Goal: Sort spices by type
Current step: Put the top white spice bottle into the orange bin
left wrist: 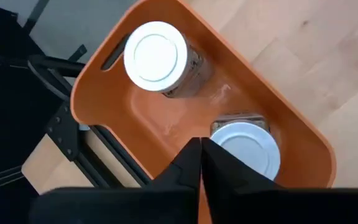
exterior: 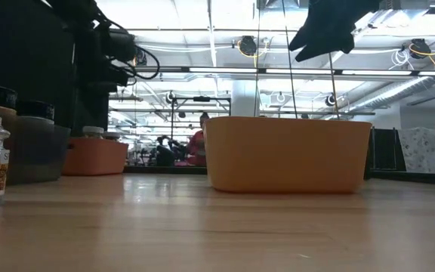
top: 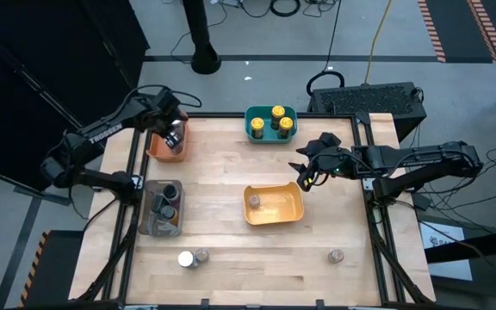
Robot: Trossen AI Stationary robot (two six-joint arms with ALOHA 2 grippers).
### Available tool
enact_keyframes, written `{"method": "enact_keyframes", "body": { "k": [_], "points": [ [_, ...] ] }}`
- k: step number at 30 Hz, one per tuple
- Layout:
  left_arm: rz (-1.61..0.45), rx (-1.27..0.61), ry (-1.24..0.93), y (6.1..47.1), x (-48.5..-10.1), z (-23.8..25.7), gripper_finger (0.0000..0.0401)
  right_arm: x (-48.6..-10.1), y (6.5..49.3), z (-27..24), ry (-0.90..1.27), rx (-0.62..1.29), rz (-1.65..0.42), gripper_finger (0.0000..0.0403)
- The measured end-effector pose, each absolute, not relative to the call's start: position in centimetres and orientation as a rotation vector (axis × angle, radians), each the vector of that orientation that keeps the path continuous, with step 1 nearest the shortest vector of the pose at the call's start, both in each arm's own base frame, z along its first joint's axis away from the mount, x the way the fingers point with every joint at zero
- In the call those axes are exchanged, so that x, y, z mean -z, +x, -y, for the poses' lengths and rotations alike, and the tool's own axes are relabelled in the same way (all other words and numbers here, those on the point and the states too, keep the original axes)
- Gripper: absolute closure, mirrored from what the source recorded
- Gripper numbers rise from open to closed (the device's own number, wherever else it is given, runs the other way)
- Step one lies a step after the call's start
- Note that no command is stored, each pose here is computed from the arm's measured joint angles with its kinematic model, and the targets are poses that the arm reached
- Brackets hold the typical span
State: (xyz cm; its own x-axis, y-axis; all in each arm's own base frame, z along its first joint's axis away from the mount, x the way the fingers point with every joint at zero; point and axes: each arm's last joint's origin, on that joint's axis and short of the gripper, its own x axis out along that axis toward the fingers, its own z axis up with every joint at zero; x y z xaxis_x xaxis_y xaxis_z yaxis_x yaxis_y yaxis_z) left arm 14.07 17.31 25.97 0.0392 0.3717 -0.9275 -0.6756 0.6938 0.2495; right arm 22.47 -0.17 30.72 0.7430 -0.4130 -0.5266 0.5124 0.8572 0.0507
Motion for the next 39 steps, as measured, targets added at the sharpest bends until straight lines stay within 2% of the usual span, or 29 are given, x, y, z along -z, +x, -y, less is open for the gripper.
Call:
{"method": "enact_keyframes", "body": {
  "k": [14,21,28,34,39],
  "points": [
    [-1.35,-0.814,-0.255,14.7,-24.9,-18.3,0.0397,-29.6,23.6,0.1,0.184,0.519,-0.581,0.0176],
    [-1.389,-0.704,-0.264,14.9,-24.3,-18.1,0.0398,-29.3,23.8,0.1,0.182,0.52,-0.591,0.0176],
    [-1.402,-0.63,-0.183,15.4,-24.4,-17.8,0.0398,-29.3,23.8,0.1,0.191,0.523,-0.588,0.0176],
    [-1.32,-0.771,-0.104,15.6,-25.4,-18.1,0.0399,-29.5,23.9,0.1,0.219,0.53,-0.561,0.0176],
    [-1.201,-0.767,-0.083,15.4,-27.4,-16.3,0.0399,-29.4,24.1,-0.6,0.264,0.52,-0.541,0.0176]
  ]
}}
